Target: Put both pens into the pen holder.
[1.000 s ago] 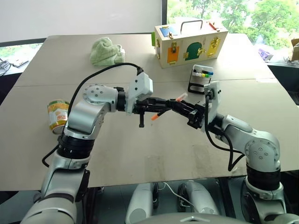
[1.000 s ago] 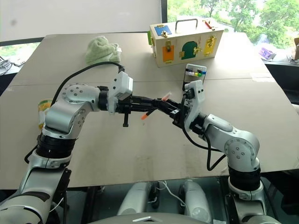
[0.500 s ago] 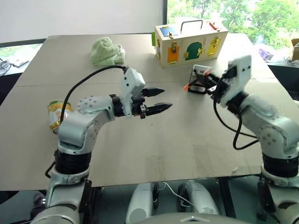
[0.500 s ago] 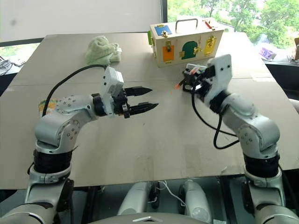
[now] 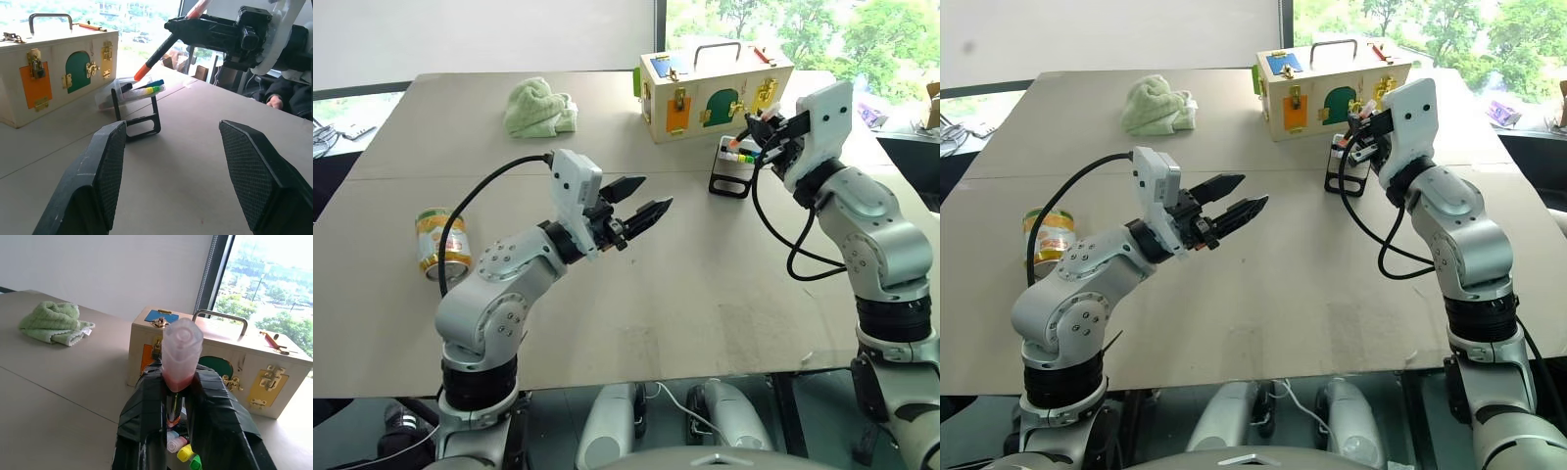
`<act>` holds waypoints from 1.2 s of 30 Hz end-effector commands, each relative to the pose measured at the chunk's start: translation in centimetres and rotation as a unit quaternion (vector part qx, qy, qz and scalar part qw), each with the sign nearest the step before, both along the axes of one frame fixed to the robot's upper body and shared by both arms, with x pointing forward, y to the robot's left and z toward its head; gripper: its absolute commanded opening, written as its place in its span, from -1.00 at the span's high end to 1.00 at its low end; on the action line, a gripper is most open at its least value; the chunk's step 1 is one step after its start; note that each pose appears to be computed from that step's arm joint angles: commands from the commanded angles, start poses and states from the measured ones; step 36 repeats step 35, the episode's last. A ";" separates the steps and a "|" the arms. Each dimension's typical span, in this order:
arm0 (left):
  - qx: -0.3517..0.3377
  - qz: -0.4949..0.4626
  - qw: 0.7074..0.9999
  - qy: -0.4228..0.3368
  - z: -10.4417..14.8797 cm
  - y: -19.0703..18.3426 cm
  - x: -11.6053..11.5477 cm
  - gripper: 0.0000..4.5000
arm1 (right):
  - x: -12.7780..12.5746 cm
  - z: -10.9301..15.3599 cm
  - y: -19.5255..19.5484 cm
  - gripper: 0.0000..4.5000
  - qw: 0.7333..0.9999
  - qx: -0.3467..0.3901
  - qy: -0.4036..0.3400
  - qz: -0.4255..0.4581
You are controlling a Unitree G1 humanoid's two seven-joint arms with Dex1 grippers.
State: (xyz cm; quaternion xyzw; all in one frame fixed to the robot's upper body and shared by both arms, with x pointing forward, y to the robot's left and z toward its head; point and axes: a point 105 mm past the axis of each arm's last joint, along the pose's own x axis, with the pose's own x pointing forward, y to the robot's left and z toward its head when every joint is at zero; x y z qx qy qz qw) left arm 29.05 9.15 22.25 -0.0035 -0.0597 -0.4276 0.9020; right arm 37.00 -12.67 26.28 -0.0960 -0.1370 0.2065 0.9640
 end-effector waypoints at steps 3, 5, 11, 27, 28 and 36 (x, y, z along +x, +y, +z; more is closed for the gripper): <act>-0.004 -0.009 0.999 -0.035 1.5 -0.3 -0.8 -0.37 | 1.2 -0.1 0.4 0.95 0.998 -0.024 -0.045 -0.027; -0.002 -0.010 0.999 -0.038 1.8 -0.3 -0.7 -0.37 | 1.9 -1.3 0.6 0.95 0.998 -0.033 -0.041 -0.034; -0.001 -0.025 0.999 -0.040 2.0 -0.6 -0.9 -0.37 | 3.1 -3.3 1.1 0.34 0.997 -0.047 -0.045 -0.031; 0.003 0.026 0.999 0.020 -1.1 3.3 -1.5 -0.76 | -5.9 -5.0 -0.9 -1.00 0.984 -0.081 0.028 0.159; 0.011 0.040 0.999 0.028 -1.8 4.0 -1.8 -0.96 | -6.7 -5.6 -1.6 -1.00 0.982 -0.082 0.047 0.163; 0.082 0.140 0.983 0.081 -6.3 8.8 -4.2 -1.00 | -10.3 -9.2 -5.6 -1.00 0.967 -0.123 0.148 0.167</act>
